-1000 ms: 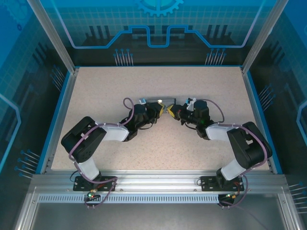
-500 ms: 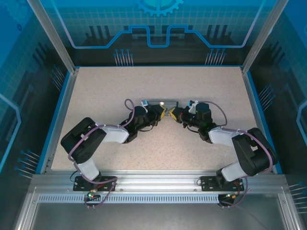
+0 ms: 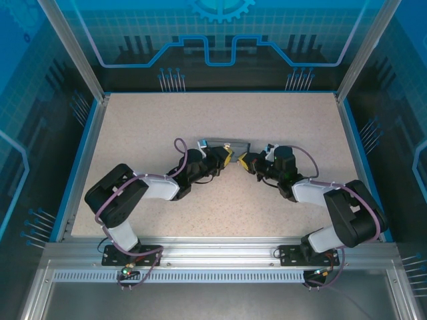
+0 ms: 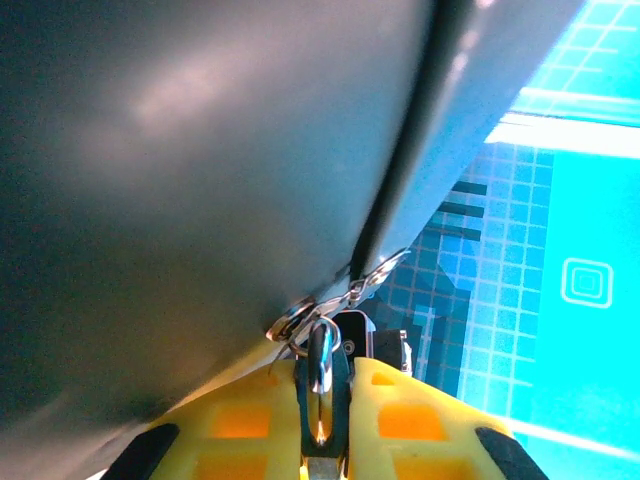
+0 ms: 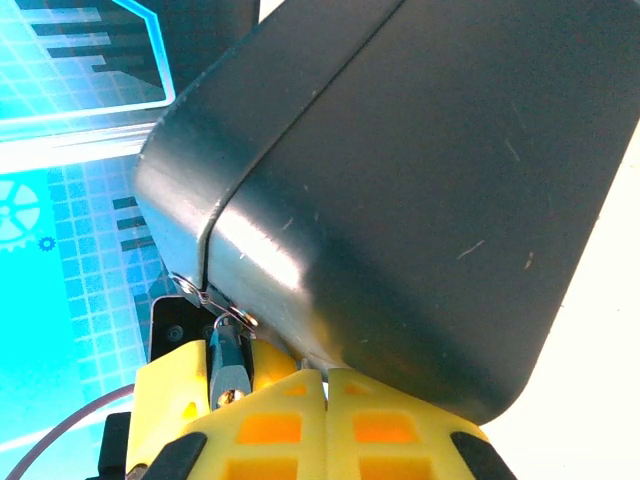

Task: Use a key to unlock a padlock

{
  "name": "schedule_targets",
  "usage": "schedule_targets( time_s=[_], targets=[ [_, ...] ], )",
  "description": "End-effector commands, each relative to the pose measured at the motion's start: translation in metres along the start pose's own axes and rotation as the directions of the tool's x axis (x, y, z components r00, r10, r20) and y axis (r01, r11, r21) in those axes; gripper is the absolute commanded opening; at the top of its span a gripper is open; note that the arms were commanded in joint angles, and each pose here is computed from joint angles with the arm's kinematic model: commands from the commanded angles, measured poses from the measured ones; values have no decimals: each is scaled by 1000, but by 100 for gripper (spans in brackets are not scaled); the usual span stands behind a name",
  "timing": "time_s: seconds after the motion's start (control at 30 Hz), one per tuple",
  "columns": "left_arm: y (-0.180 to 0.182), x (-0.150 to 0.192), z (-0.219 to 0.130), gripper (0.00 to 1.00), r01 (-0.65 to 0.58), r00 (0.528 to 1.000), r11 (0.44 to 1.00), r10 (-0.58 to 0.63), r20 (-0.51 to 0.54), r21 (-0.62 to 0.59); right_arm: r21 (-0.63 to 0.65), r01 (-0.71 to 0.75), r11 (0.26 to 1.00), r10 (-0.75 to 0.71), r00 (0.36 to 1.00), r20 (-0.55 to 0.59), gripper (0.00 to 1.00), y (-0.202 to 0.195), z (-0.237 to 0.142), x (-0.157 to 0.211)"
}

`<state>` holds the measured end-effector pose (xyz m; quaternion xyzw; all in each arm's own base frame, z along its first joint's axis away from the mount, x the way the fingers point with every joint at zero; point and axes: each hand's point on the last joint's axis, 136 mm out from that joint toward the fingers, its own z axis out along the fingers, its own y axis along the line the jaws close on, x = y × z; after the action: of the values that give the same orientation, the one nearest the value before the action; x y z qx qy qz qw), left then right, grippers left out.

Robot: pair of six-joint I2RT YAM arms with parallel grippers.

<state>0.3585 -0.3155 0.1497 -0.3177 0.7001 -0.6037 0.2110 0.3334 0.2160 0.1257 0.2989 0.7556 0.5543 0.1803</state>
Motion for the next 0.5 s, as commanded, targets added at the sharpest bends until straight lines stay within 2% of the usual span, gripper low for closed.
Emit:
schedule_targets(
  time_s=[0.0,0.23,0.47],
  targets=[
    [-31,8,-3,0,-23,999,992,26,-26,128,-37,-7,999,7,1000,21,0,12,-9,-3],
    [-26,6,-3,0,-6,1000,992,8,-16,126,-48,9,999,-8,999,32,0,24,-22,2],
    [-28,6,-3,0,-5,1000,991,7,-16,130,-49,13,999,-12,1000,28,0,28,-19,4]
  ],
)
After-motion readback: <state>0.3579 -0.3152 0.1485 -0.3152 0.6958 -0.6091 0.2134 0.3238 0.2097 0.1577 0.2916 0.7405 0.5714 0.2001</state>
